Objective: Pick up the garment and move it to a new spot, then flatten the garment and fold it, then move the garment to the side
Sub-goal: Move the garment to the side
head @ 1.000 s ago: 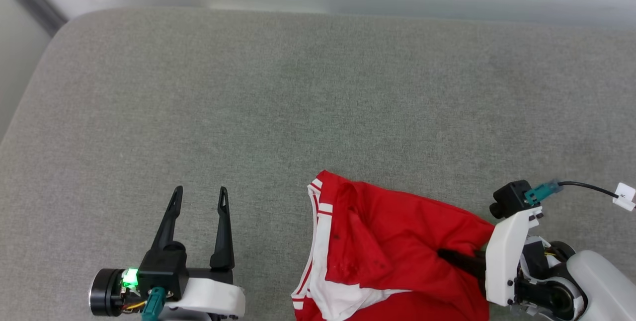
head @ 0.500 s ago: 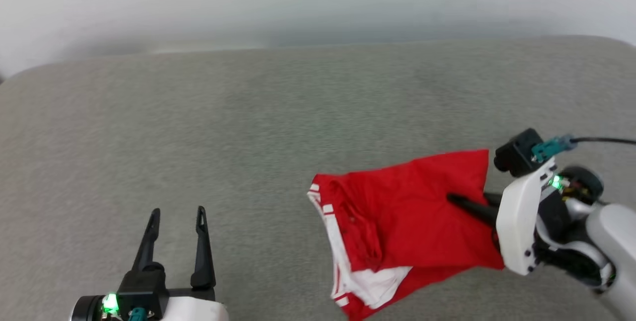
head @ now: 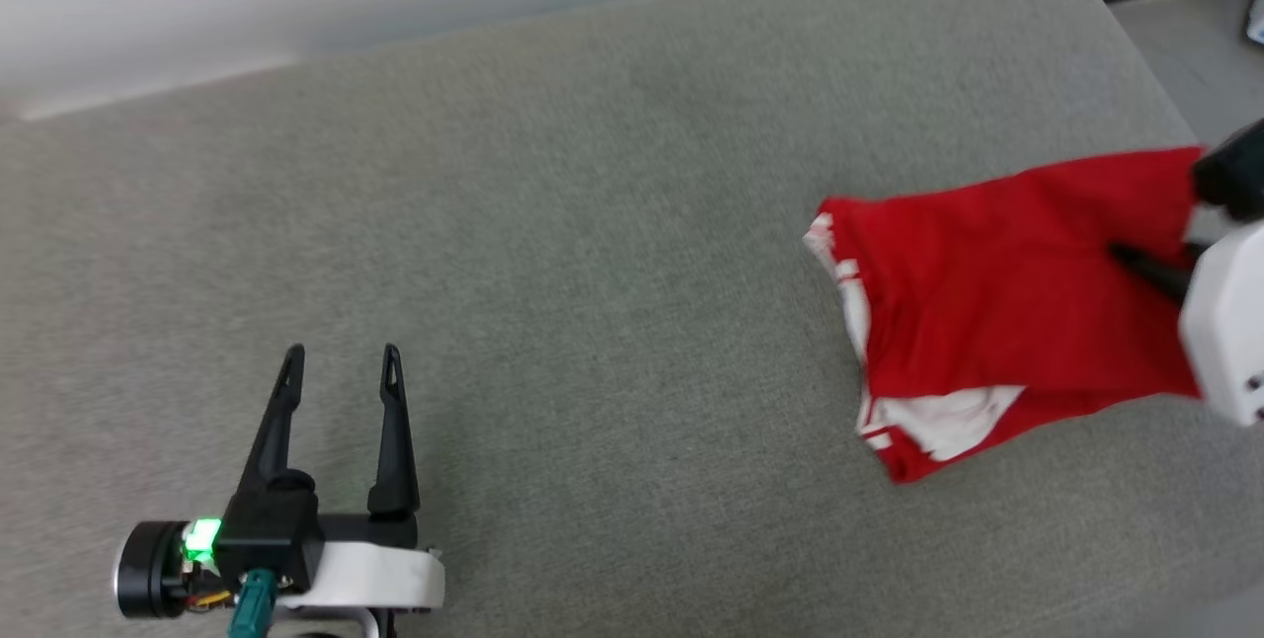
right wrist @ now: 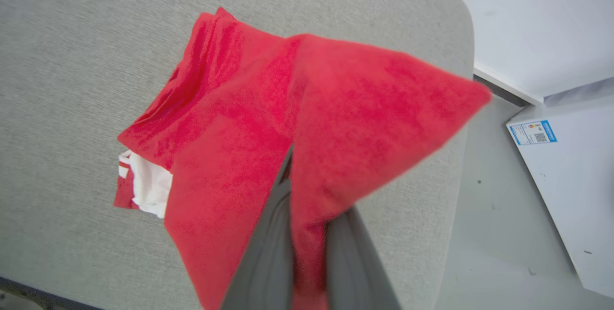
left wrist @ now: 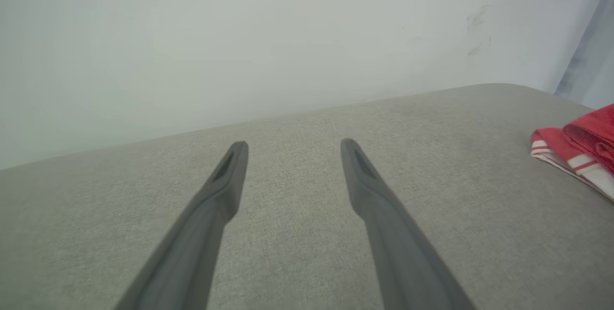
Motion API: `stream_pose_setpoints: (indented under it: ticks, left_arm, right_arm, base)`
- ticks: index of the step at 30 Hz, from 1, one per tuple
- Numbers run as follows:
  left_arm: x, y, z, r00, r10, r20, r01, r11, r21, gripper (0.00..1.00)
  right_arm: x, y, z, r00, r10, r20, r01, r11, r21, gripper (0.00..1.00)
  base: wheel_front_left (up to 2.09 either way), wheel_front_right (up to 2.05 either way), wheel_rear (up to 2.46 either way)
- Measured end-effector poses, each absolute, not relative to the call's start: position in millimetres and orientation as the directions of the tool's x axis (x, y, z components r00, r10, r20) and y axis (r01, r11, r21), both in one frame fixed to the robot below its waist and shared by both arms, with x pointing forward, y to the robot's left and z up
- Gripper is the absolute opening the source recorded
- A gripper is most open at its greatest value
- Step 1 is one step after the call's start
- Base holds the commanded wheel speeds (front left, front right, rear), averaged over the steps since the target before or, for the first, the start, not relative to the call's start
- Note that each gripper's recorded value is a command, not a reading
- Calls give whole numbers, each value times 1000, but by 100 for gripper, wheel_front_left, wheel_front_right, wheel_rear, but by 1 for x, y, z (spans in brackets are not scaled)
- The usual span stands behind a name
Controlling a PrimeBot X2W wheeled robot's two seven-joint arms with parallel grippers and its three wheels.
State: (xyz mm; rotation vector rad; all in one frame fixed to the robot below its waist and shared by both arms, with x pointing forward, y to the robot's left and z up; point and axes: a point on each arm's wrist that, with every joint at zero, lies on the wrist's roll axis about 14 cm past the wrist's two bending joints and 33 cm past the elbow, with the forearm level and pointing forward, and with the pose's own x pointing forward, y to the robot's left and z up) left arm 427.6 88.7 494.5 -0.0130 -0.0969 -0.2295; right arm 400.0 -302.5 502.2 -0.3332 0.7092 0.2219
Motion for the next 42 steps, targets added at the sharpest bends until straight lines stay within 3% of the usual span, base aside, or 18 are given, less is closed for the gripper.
stream_pose_setpoints:
  ticks: [11, 20, 21, 22, 25, 30, 36, 42]
  left_arm:
    - [470, 77, 457, 959, -275, 65, 276, 961, -10, 100]
    - [479, 85, 435, 966, -258, 28, 258, 966, -5, 100]
    - [479, 85, 435, 967, -255, 28, 255, 967, -5, 100]
    - [478, 86, 436, 968, -251, 29, 251, 968, -3, 100]
    - [476, 88, 444, 970, -239, 42, 240, 971, -3, 100]
    - [460, 96, 466, 976, -207, 66, 207, 978, 4, 100]
    - [438, 107, 489, 982, -164, 96, 164, 986, 5, 100]
    - [414, 127, 500, 990, -97, 100, 97, 995, 9, 100]
  right_arm:
    - [422, -435, 475, 642, -296, -707, -30, 912, -410, 0]
    - [442, -457, 437, 613, -367, -700, 83, 911, -405, 0]
    - [444, -456, 435, 625, -367, -689, 88, 910, -404, 27]
    - [444, -458, 436, 630, -376, -679, 96, 906, -413, 99]
    - [440, -464, 441, 641, -402, -654, 106, 890, -443, 100]
    - [461, -464, 501, 808, -392, -440, 105, 830, -547, 100]
    - [484, -431, 564, 950, -272, -156, 144, 822, -552, 100]
    - [507, -363, 606, 990, -102, 93, 134, 873, -469, 100]
  base:
    - [0, 0, 0]
    - [0, 0, 0]
    - [0, 0, 0]
    - [0, 0, 0]
    - [0, 0, 0]
    - [0, 0, 0]
    - [0, 0, 0]
    - [0, 0, 0]
